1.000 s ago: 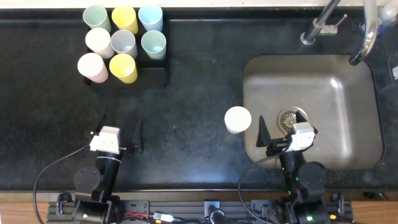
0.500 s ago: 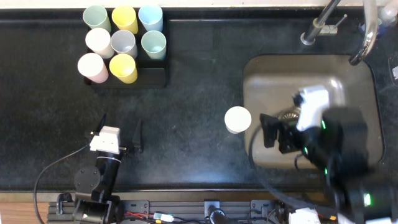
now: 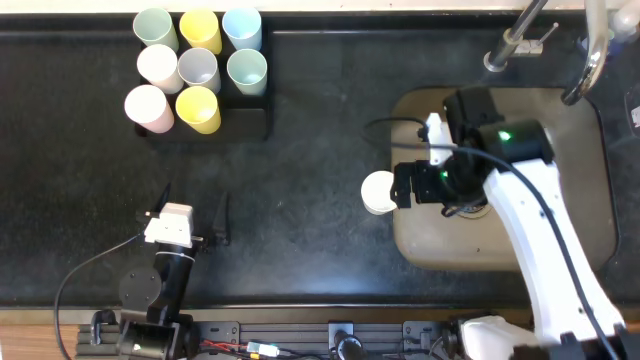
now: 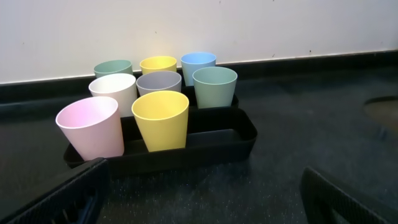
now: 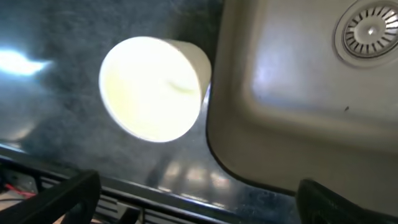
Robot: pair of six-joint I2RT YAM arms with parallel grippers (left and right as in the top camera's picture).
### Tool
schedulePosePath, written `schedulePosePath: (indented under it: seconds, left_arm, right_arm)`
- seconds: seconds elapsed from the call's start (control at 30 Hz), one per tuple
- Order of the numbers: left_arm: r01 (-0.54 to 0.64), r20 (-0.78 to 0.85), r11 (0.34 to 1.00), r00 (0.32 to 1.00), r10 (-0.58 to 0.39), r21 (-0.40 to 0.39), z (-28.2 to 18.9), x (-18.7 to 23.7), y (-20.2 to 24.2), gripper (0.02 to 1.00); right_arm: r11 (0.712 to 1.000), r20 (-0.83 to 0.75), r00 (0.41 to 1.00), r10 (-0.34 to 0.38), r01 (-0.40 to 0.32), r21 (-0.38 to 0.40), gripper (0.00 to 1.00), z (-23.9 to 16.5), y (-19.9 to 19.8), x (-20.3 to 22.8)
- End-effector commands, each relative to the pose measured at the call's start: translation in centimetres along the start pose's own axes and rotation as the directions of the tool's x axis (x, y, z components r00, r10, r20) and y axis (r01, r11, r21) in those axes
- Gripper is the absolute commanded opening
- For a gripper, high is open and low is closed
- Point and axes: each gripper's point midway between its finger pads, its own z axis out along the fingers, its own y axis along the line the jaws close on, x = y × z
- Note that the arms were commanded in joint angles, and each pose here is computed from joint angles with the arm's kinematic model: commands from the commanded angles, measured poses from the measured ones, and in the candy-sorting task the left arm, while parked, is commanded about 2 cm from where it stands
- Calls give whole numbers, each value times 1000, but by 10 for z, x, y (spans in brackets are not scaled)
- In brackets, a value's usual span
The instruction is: Store Cups
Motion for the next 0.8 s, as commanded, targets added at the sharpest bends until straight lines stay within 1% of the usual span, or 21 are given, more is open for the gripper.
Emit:
schedulePosePath:
  seconds: [0.03,0.23,0.33,0.37,0.43,0.47,0.5,0.53,0.7,0.8]
  left_arm:
    - [-18,6,1000,1000,18,5,0,-1,0,1000]
    - [-18,6,1000,1000,18,5,0,-1,0,1000]
    - [-18,6,1000,1000,18,5,0,-1,0,1000]
    - [-18,6,1000,1000,18,5,0,-1,0,1000]
    - [-18,6,1000,1000,18,5,0,-1,0,1000]
    - [-18,6,1000,1000,18,5,0,-1,0,1000]
    - [-18,6,1000,1000,18,5,0,-1,0,1000]
    - [-18,6,1000,1000,18,5,0,-1,0,1000]
    - [-18,6,1000,1000,18,5,0,-1,0,1000]
    - [-18,6,1000,1000,18,5,0,-1,0,1000]
  right_arm:
    - [999,-33,999,14,-12,35,996,16,-8,-15]
    - [998,-89,996,19,-13,64,893,43,-15,-26]
    - [998,-114,993,-1,9,70,761,54,-13,-28]
    - [997,-115,993,-3,12,72,744,55,-13,-29]
    - [997,-105,994,-18,25,71,656,58,-10,-31]
    - [997,-97,995,-28,35,71,562,60,-8,-33]
    - [997,-94,995,-32,39,72,527,60,-8,-34]
    - [996,-91,995,-38,45,79,503,61,-8,-34]
    - [995,-79,995,-65,71,75,457,70,-3,-36]
    - [994,-78,995,-69,74,75,430,72,-3,-35]
